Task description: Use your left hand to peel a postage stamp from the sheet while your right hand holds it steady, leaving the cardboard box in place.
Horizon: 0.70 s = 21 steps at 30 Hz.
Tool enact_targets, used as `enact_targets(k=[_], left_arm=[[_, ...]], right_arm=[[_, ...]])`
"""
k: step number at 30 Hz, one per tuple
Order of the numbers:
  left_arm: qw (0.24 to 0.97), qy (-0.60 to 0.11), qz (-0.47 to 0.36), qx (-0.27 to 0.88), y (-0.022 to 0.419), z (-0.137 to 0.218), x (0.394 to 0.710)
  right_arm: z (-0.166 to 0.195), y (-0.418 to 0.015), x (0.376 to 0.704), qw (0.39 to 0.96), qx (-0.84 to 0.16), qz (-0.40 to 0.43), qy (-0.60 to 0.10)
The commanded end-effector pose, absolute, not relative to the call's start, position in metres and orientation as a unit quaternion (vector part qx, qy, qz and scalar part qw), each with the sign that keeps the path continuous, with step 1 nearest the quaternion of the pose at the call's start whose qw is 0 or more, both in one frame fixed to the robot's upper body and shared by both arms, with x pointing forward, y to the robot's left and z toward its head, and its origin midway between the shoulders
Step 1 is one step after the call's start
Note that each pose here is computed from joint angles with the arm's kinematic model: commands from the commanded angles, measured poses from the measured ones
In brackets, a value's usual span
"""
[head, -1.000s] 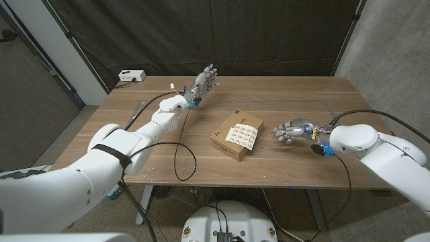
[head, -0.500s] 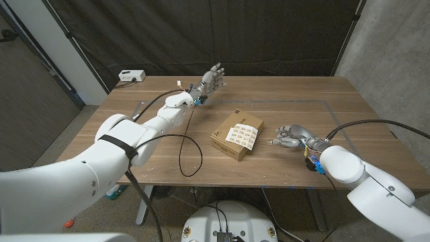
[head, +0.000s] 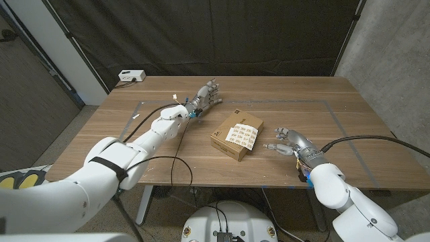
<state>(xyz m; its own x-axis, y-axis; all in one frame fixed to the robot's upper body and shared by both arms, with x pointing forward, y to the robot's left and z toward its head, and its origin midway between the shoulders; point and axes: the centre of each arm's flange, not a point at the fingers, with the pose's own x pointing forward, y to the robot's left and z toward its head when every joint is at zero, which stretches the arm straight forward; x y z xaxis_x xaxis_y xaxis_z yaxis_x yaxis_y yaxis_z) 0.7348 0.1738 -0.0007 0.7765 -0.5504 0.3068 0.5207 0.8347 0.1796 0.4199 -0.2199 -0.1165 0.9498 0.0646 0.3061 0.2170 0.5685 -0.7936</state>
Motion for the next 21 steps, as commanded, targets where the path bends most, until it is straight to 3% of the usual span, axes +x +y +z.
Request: enact_targets(k=[1,21], left_arm=[[0.922,-0.223,-0.31,0.06,0.144,0.049,0.689],[0.895,-0.247,-0.358,0.104,0.114,0.082,0.678]], right_arm=[[-0.138,-0.208,0.414,0.861,-0.455,-0.072,-0.216],[-0.184,-0.189,0.424,0.833,-0.469,-0.136,-0.26]])
